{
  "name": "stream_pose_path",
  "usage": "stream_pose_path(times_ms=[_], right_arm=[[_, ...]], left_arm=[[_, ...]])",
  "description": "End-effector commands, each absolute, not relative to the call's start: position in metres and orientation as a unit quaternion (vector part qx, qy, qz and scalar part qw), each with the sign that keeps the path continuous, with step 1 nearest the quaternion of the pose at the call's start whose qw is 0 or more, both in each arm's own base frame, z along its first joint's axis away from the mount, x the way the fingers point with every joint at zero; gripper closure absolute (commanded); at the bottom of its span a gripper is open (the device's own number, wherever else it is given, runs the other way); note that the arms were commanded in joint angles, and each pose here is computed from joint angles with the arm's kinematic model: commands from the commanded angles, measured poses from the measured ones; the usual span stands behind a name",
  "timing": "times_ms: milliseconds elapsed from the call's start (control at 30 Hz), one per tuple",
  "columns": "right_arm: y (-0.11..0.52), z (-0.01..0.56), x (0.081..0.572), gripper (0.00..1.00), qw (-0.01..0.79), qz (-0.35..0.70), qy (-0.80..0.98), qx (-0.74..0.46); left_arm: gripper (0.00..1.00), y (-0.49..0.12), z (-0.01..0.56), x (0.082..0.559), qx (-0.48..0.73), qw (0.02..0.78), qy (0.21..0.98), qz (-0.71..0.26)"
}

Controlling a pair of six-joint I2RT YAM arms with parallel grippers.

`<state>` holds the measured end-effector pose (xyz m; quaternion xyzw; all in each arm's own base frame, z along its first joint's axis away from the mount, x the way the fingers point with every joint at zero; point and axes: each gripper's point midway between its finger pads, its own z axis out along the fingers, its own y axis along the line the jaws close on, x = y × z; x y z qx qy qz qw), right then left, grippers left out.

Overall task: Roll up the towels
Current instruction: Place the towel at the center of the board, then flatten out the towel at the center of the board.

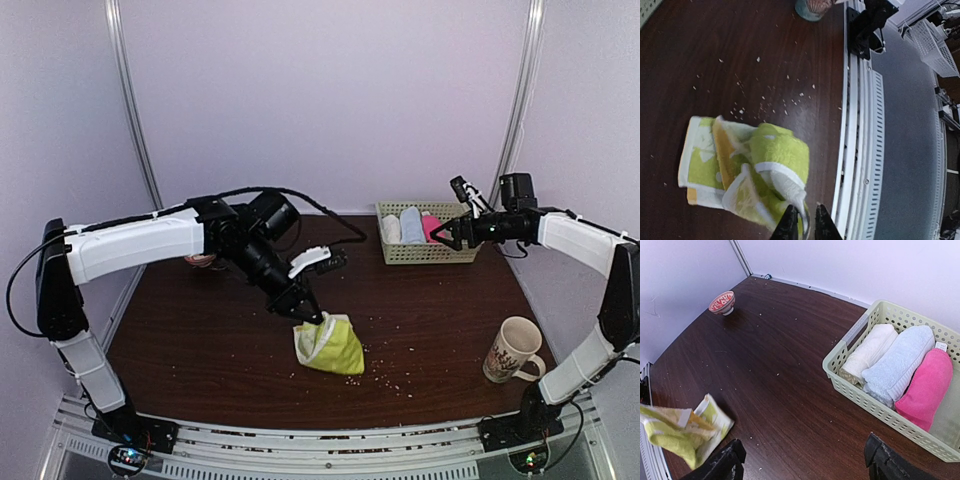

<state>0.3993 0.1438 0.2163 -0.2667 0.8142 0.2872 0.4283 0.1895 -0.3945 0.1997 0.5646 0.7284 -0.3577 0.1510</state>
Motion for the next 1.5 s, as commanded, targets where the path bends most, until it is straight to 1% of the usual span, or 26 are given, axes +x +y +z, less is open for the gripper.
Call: stream_pose_path(times_ms=[0, 33, 133, 200, 267, 300, 400, 500, 533, 567, 667, 800, 900, 1000, 1100, 1167, 1233, 1400, 1467], right_arm=[[0.144, 0.231, 0.401, 0.19, 0.439, 0.272, 0.808, -0.284], [0.147, 0.23, 0.398, 0.22, 0.436, 0.278, 0.805, -0.291], [0.164, 0.222, 0.381, 0.28, 0.412, 0.296, 0.792, -0.34], [0.181, 0.208, 0.366, 0.33, 0.382, 0.289, 0.791, -0.381], [0.203, 0.188, 0.35, 0.41, 0.34, 0.258, 0.795, -0.431], [0.211, 0.176, 0.342, 0.43, 0.319, 0.243, 0.798, -0.45], [0.231, 0.148, 0.318, 0.45, 0.272, 0.231, 0.796, -0.488], [0.251, 0.123, 0.301, 0.45, 0.237, 0.255, 0.795, -0.496], [0.258, 0.118, 0.296, 0.45, 0.227, 0.262, 0.793, -0.502], [0.265, 0.113, 0.293, 0.44, 0.218, 0.267, 0.791, -0.506], [0.29, 0.102, 0.289, 0.43, 0.198, 0.284, 0.786, -0.512], [0.321, 0.082, 0.289, 0.42, 0.159, 0.304, 0.783, -0.519], [0.344, 0.068, 0.283, 0.42, 0.125, 0.332, 0.774, -0.524], [0.364, 0.06, 0.273, 0.4, 0.101, 0.358, 0.761, -0.531], [0.374, 0.048, 0.266, 0.39, 0.082, 0.35, 0.758, -0.544], [0.378, 0.039, 0.267, 0.43, 0.078, 0.334, 0.769, -0.54], [0.381, 0.036, 0.267, 0.51, 0.071, 0.335, 0.771, -0.538], [0.384, 0.035, 0.265, 0.78, 0.066, 0.34, 0.774, -0.53], [0.383, 0.034, 0.266, 0.9, 0.063, 0.338, 0.776, -0.529]], left_arm=[[0.77, -0.375, 0.202, 0.152, 0.582, 0.102, 0.707, -0.389], [0.72, -0.373, 0.201, 0.153, 0.585, 0.106, 0.708, -0.382], [0.67, -0.371, 0.196, 0.174, 0.585, 0.146, 0.724, -0.335], [0.66, -0.367, 0.192, 0.191, 0.573, 0.164, 0.739, -0.314], [0.64, -0.357, 0.181, 0.219, 0.541, 0.182, 0.774, -0.274], [0.64, -0.351, 0.176, 0.231, 0.525, 0.185, 0.787, -0.268], [0.64, -0.337, 0.155, 0.256, 0.478, 0.187, 0.812, -0.277], [0.63, -0.338, 0.135, 0.247, 0.478, 0.169, 0.802, -0.316], [0.58, -0.34, 0.132, 0.241, 0.481, 0.164, 0.794, -0.335], [0.56, -0.343, 0.133, 0.233, 0.485, 0.162, 0.783, -0.354], [0.56, -0.348, 0.136, 0.214, 0.496, 0.168, 0.76, -0.384], [0.56, -0.353, 0.133, 0.195, 0.491, 0.153, 0.756, -0.404], [0.55, -0.353, 0.124, 0.187, 0.466, 0.148, 0.767, -0.415], [0.54, -0.347, 0.115, 0.178, 0.456, 0.164, 0.767, -0.42], [0.52, -0.341, 0.109, 0.169, 0.456, 0.184, 0.768, -0.41], [0.53, -0.34, 0.106, 0.164, 0.46, 0.191, 0.767, -0.403], [0.55, -0.342, 0.104, 0.159, 0.464, 0.187, 0.767, -0.403], [0.56, -0.347, 0.088, 0.142, 0.498, 0.173, 0.762, -0.376], [0.56, -0.348, 0.079, 0.136, 0.506, 0.159, 0.763, -0.369]])
